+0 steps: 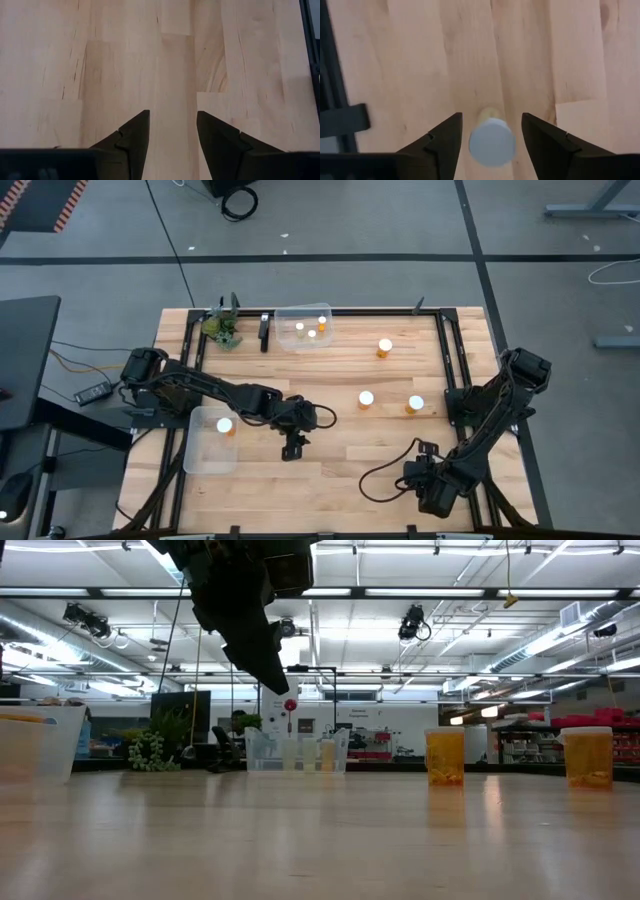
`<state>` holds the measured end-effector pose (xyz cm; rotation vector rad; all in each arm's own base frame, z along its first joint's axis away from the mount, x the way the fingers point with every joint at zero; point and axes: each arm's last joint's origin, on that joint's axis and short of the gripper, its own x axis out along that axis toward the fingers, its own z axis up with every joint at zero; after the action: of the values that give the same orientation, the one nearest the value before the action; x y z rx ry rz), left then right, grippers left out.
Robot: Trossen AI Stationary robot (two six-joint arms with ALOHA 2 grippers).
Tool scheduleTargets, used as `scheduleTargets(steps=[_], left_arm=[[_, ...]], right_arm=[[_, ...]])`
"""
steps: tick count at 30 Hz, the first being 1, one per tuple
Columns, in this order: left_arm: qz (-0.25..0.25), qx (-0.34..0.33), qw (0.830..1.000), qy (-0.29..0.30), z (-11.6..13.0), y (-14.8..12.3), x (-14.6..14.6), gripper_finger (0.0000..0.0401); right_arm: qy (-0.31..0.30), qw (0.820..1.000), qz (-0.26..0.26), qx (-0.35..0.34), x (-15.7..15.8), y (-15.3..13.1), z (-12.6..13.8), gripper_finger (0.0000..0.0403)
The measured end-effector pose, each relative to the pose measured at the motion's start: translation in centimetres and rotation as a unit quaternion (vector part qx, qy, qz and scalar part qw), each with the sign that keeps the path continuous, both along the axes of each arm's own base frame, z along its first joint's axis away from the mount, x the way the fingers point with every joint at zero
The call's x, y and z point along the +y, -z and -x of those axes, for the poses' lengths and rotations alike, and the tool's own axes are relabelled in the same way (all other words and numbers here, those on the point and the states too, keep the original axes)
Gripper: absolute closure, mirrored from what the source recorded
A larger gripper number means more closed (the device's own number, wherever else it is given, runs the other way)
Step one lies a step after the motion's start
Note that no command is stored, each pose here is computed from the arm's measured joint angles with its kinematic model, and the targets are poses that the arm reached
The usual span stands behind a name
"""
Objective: Pick and place medicine bottles into bin by pill shape (circle, oval)
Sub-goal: Put the small yellow pill bottle into the top transparent bin
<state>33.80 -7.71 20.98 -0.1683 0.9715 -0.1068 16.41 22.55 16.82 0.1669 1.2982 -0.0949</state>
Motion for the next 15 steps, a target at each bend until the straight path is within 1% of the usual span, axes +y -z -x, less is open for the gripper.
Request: scheduleTargets(steps=[7, 15], left_arm=[[0.001, 0.002, 1.000, -0.002, 0.0, 0.0, 0.0, 0.0229], [0.002, 0.003, 1.000, -0.003, 0.0, 0.0, 0.0, 0.0229]], right_arm=[[-0.015, 0.999, 0.018, 0.024, 0.8, 2.5, -0.5, 0.0197], [-0.013, 1.000, 0.010, 0.018, 1.0, 2.6, -0.6, 0.0217]])
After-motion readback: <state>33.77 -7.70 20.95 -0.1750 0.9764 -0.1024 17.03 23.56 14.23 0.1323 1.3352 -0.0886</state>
